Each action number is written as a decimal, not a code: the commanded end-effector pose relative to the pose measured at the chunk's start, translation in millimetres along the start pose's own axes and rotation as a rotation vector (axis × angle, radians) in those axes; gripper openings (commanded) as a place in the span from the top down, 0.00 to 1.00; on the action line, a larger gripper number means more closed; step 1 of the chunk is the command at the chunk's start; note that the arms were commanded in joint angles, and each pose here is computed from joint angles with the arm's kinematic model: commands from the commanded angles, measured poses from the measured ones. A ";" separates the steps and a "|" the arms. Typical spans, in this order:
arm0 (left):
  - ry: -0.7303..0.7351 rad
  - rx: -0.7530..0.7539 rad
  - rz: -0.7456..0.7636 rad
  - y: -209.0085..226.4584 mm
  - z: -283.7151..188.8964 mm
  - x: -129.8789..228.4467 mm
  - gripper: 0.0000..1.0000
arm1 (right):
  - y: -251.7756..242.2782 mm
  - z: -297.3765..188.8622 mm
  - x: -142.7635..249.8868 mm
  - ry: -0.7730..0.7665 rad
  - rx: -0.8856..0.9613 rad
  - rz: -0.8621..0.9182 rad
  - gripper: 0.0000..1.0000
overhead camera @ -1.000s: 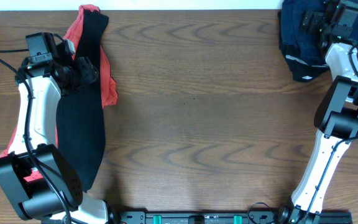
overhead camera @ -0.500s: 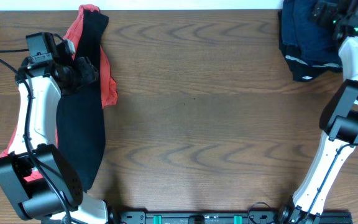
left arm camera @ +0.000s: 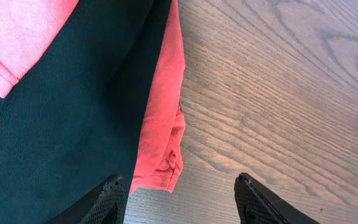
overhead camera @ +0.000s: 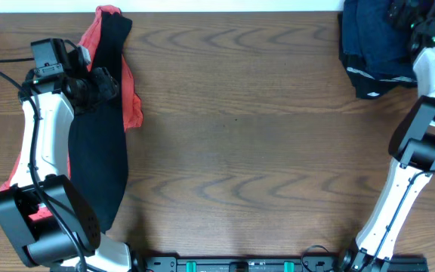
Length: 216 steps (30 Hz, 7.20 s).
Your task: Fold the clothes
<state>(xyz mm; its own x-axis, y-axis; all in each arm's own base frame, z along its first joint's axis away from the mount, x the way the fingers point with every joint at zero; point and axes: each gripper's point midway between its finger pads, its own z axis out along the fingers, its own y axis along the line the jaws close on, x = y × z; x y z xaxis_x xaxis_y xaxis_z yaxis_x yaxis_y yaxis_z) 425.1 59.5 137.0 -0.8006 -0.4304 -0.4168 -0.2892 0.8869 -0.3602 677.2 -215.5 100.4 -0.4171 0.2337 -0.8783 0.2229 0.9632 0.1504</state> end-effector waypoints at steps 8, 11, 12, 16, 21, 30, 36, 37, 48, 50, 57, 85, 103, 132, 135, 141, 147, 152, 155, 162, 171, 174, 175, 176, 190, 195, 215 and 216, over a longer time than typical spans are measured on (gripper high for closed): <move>0.049 -0.019 0.000 7.7 15.1 10.5 0.40 | -11.4 39.2 122.7 0.230 0.027 0.114 0.01; 0.042 -0.017 0.002 7.3 15.2 8.8 0.36 | -4.6 30.7 95.5 0.194 0.014 0.107 0.01; 0.041 -0.017 0.002 7.3 15.2 8.7 0.34 | -1.1 26.6 82.4 0.173 0.003 0.104 0.01; 0.046 -0.018 0.001 7.6 15.1 9.7 0.23 | 15.5 -2.2 9.7 0.056 -0.023 0.080 0.01; 0.049 -0.019 0.000 7.9 15.0 10.5 0.02 | 49.8 -65.8 -93.6 -0.110 -0.066 0.040 0.01; 0.048 -0.018 -0.001 7.8 15.0 10.3 0.02 | 169.2 -201.4 -165.7 -0.110 -0.407 -0.012 0.01; 0.048 -0.019 -0.002 8.1 15.0 10.3 0.02 | 265.4 -293.0 -137.5 0.105 -0.731 0.031 0.01; 0.048 -0.019 -0.002 8.1 15.0 10.3 0.02 | 277.9 -303.4 -132.4 0.130 -0.761 0.026 0.01; 0.048 -0.019 -0.001 8.1 15.0 10.3 0.02 | 417.9 -405.3 -54.8 0.529 -1.141 0.098 0.01; 0.048 -0.019 -0.002 8.1 15.0 10.3 0.02 | 431.9 -415.6 -46.8 0.544 -1.170 0.071 0.01; 0.048 -0.019 -0.002 8.1 15.0 10.3 0.02 | 441.1 -426.7 -25.7 0.596 -1.176 0.017 0.01; 0.048 -0.019 -0.002 8.1 15.0 10.3 0.02 | 318.3 -353.6 62.2 0.244 -0.463 -0.503 0.01; 0.048 -0.019 -0.001 8.1 15.0 10.3 0.02 | 223.8 -375.8 188.5 0.056 -0.432 -0.380 0.01; 0.048 -0.019 -0.002 8.1 15.0 10.3 0.02 | 181.0 -418.0 227.8 -0.186 -0.423 -0.320 0.01; 0.048 -0.019 -0.002 8.1 15.0 10.3 0.02 | 175.1 -419.4 223.5 -0.202 -0.403 -0.309 0.01; 0.048 -0.019 -0.001 8.1 15.0 10.3 0.02 | 167.7 -420.7 233.7 -0.162 -0.388 -0.299 0.01; 0.048 -0.019 -0.001 8.1 15.0 10.3 0.02 | 167.7 -427.2 225.4 -0.206 -0.392 -0.292 0.01; 0.048 -0.019 -0.002 8.1 15.0 10.3 0.02 | 168.8 -438.4 206.0 -0.304 -0.399 -0.278 0.01; 0.048 -0.019 -0.001 8.1 15.0 10.3 0.02 | 167.5 -443.2 197.3 -0.347 -0.395 -0.269 0.01; 0.048 -0.019 -0.001 8.1 15.0 10.3 0.02 | 159.8 -443.4 190.8 -0.370 -0.363 -0.257 0.01; 0.048 -0.019 -0.002 8.1 15.0 10.3 0.02 | 150.2 -440.6 187.7 -0.375 -0.322 -0.246 0.01; 0.048 -0.019 -0.002 8.1 15.0 10.3 0.02 | 150.1 -440.5 187.8 -0.374 -0.321 -0.246 0.01; 0.048 -0.019 -0.001 8.1 15.0 10.3 0.02 | 150.1 -440.5 187.8 -0.374 -0.321 -0.246 0.01; 0.048 -0.019 -0.002 8.1 15.0 10.3 0.02 | 150.1 -440.5 187.9 -0.374 -0.321 -0.246 0.01; 0.048 -0.019 -0.001 8.1 15.0 10.3 0.02 | 150.1 -440.5 187.8 -0.374 -0.321 -0.246 0.01; 0.048 -0.019 -0.002 8.1 15.0 10.3 0.02 | 150.1 -440.5 187.8 -0.374 -0.321 -0.246 0.01; -0.096 0.050 0.140 -30.3 10.7 -5.7 0.02 | 150.1 -440.5 187.8 -0.374 -0.321 -0.246 0.01; -0.133 0.068 0.183 -39.6 8.2 -7.0 0.02 | 150.1 -440.5 187.8 -0.374 -0.321 -0.246 0.01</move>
<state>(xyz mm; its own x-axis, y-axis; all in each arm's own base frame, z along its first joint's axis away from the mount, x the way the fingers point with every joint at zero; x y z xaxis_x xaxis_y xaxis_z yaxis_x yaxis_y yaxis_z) 448.4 47.1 130.4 -0.7761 -0.3765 -0.5059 -0.2106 0.9109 -0.3548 244.3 33.7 157.9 -0.0694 -0.0205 -0.9974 -0.1562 0.9877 -0.0094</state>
